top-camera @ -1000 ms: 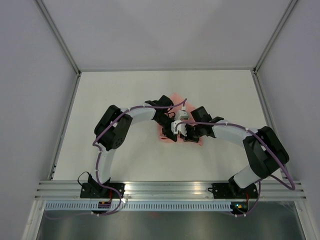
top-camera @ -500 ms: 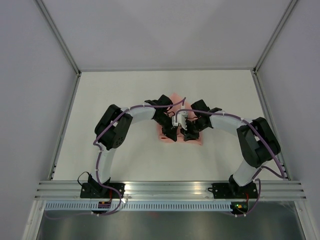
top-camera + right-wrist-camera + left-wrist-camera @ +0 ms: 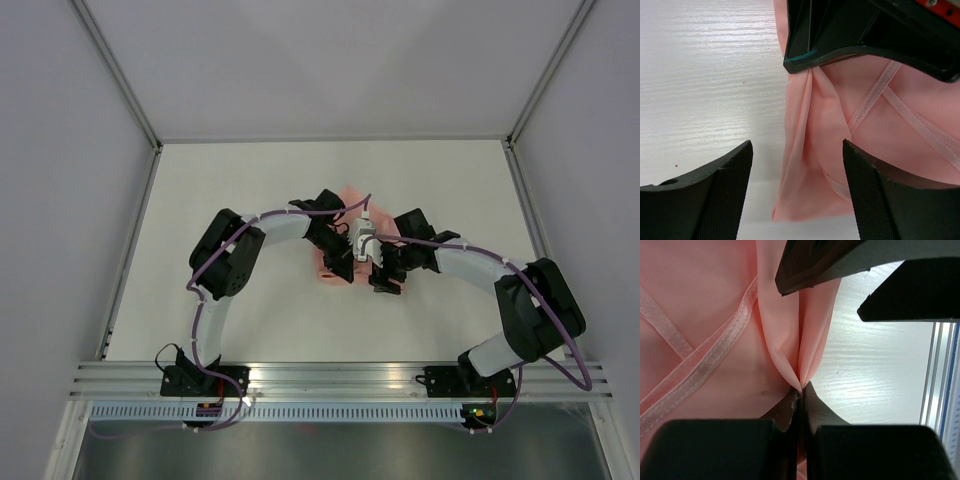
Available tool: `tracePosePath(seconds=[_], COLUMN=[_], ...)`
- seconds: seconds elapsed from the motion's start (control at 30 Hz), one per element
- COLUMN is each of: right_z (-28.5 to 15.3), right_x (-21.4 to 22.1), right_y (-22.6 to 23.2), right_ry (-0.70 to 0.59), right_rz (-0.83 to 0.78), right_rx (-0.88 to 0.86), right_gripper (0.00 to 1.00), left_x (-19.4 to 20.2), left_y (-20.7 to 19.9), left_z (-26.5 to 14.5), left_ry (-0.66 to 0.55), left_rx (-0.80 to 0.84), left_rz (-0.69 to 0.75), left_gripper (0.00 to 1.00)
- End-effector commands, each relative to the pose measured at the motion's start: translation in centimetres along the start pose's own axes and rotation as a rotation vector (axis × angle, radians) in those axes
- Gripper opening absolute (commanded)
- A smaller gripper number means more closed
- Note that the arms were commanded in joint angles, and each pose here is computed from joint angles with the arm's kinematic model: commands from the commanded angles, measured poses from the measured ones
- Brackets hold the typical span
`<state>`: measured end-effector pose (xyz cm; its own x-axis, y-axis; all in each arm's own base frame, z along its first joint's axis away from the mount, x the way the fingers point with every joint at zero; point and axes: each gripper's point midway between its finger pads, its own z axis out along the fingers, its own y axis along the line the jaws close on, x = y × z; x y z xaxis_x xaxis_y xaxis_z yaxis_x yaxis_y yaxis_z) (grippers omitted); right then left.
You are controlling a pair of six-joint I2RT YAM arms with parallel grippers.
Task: Fold the napkin, place the utensils inside, and roll it up
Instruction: Roll the napkin at the center of the board.
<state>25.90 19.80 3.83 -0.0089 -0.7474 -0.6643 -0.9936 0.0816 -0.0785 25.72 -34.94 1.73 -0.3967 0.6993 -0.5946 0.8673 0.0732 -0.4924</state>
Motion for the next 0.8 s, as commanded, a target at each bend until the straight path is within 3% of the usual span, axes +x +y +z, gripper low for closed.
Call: tracePosePath(seconds=[0.0, 0.37, 0.47, 0.57, 0.6, 0.67, 0.77], right_z=[0.0, 2.2, 2.5, 2.4, 2.3, 2.2, 2.2], right_x=[-2.0, -1.3, -1.1, -0.4, -0.2, 0.3, 0.6], right_y=[-1.9, -3.6, -3.5, -2.9, -2.6, -1.9, -1.4], right_ry=[-0.078, -0.009, 0.014, 0.038, 0.046, 0.063, 0.073], right_rz=[-0.076, -0.084, -0.069, -0.057, -0.05, -0.035, -0.023], right_rx=[0.057, 0.057, 0.03, 0.012, 0.003, -0.017, -0.032], right_gripper=[0.79, 0.82, 0.76, 0.6, 0.45, 0.28, 0.15], left_x=[2.1, 2.1, 2.0, 1.9, 1.9, 2.0, 2.0], left_y=[0.8, 0.9, 0.9, 0.9, 0.9, 0.9, 1.0], left_z=[0.7, 0.8, 0.7, 0.6, 0.7, 0.7, 0.7], left_ry=[0.059, 0.058, 0.056, 0.054, 0.055, 0.056, 0.057], left_rx=[-0.012, -0.009, -0.01, -0.013, -0.012, -0.012, -0.013], left_rz=[-0.025, -0.02, -0.018, -0.017, -0.016, -0.018, -0.022], left_gripper=[0.02, 0.02, 0.02, 0.02, 0.02, 0.02, 0.02])
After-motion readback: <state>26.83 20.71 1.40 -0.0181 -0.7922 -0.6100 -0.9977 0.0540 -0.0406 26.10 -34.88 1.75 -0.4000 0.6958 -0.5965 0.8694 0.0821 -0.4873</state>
